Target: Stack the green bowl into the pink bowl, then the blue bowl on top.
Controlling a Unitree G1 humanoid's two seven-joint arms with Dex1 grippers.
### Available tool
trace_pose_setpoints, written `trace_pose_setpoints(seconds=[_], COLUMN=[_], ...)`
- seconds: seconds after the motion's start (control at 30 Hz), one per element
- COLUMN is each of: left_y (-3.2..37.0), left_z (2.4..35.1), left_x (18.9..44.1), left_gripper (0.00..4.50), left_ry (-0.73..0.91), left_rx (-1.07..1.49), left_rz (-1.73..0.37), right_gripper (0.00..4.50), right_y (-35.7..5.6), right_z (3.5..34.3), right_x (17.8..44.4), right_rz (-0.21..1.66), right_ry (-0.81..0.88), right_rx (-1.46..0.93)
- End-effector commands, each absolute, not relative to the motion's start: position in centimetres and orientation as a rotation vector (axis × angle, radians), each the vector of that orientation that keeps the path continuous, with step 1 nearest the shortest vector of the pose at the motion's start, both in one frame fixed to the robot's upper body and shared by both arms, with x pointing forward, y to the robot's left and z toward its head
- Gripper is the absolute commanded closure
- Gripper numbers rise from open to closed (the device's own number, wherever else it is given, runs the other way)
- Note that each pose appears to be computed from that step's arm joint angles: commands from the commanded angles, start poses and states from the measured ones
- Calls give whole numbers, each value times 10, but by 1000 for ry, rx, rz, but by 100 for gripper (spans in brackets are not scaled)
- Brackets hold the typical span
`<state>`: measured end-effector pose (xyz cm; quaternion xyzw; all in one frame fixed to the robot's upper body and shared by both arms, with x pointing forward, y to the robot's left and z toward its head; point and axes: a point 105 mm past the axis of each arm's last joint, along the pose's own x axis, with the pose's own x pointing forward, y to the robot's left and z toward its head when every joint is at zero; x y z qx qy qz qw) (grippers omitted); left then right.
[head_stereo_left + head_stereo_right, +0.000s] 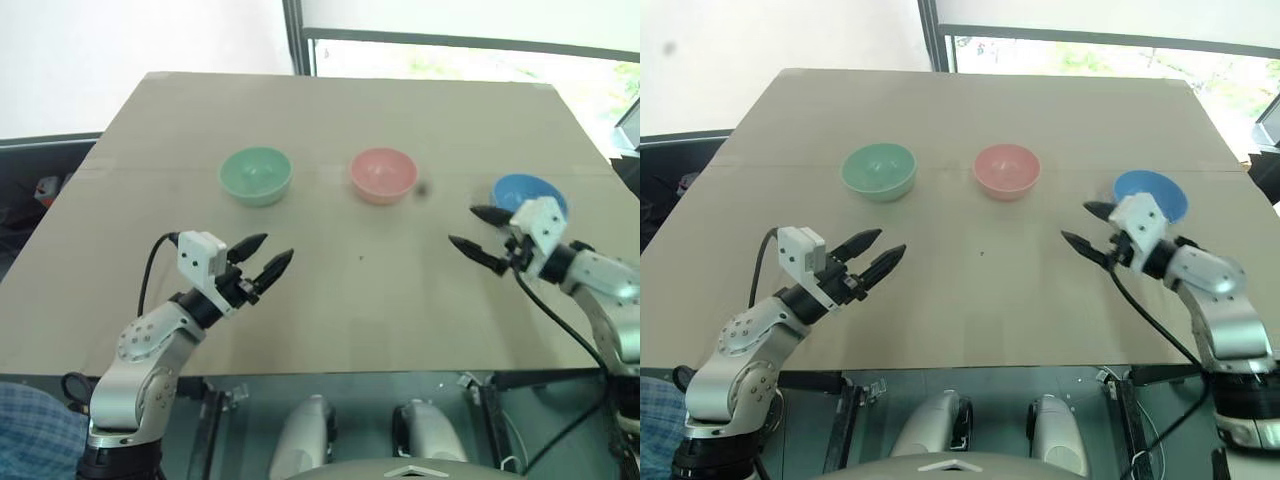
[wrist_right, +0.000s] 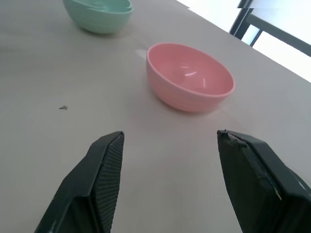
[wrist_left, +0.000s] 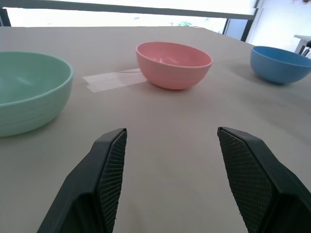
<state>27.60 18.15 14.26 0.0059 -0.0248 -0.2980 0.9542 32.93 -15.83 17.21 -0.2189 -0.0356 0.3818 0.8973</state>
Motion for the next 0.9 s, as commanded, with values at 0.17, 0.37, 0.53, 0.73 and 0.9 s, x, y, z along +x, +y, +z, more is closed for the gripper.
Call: trace_pose_setpoints(seconds=[0.17, 0.37, 0.53, 0.73, 0.9], left_y=[183, 188, 191, 194, 196], left_z=[163, 163, 165, 167, 166], left_x=[282, 276, 271, 267, 265], left_gripper=[135, 135, 135, 135, 135], left_ry=[-133, -141, -149, -158, -153], left_rx=[-4, 10, 10, 18, 24], left_rz=[-563, -522, -498, -470, -459], right_gripper=[131, 131, 131, 131, 131], right_y=[-117, -80, -66, -47, -38], right_z=[189, 182, 181, 179, 171], right_x=[374, 391, 404, 417, 422], right_rz=[816, 916, 939, 963, 982], right_ry=[-83, -56, -46, -49, -26], right_rx=[-543, -605, -631, -671, -684])
